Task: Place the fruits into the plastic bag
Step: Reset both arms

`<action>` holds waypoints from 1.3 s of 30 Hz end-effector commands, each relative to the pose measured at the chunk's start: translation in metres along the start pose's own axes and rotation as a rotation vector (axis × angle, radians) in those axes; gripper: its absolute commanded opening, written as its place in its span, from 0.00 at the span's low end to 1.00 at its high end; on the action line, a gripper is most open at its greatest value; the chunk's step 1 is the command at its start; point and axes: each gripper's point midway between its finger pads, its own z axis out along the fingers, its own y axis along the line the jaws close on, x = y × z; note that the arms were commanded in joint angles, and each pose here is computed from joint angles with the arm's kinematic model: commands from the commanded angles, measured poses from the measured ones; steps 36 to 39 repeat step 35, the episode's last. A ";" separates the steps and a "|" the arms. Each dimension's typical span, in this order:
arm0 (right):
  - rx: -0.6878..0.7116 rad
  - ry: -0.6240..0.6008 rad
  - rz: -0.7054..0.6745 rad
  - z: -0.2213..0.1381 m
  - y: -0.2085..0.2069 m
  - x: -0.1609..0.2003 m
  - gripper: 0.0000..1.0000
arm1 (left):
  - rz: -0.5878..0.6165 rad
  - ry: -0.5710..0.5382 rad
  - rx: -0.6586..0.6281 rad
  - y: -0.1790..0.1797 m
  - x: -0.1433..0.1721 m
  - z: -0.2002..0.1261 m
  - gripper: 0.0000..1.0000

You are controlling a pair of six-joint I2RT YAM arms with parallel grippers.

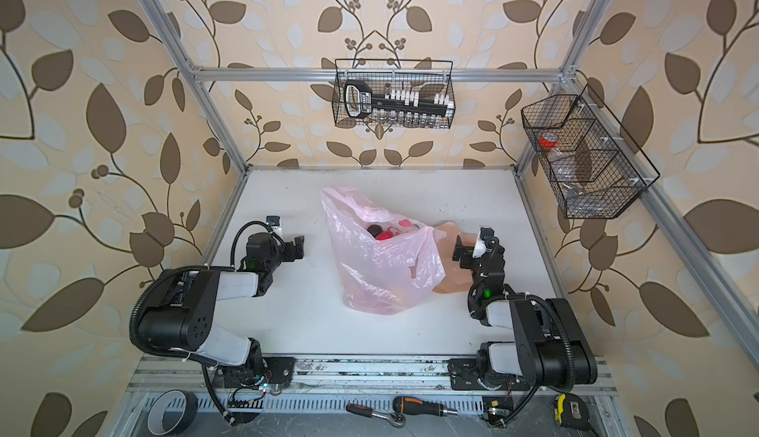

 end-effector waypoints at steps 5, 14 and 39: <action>-0.265 -0.087 -0.111 -0.019 0.042 -0.010 1.00 | 0.090 -0.066 0.231 -0.039 -0.011 -0.015 0.99; -0.069 -0.021 -0.035 0.004 0.011 -0.010 1.00 | -0.007 -0.020 0.039 -0.005 -0.011 0.000 0.99; -0.069 -0.017 -0.039 0.003 0.011 -0.008 1.00 | -0.008 -0.023 0.034 -0.005 -0.011 -0.001 0.99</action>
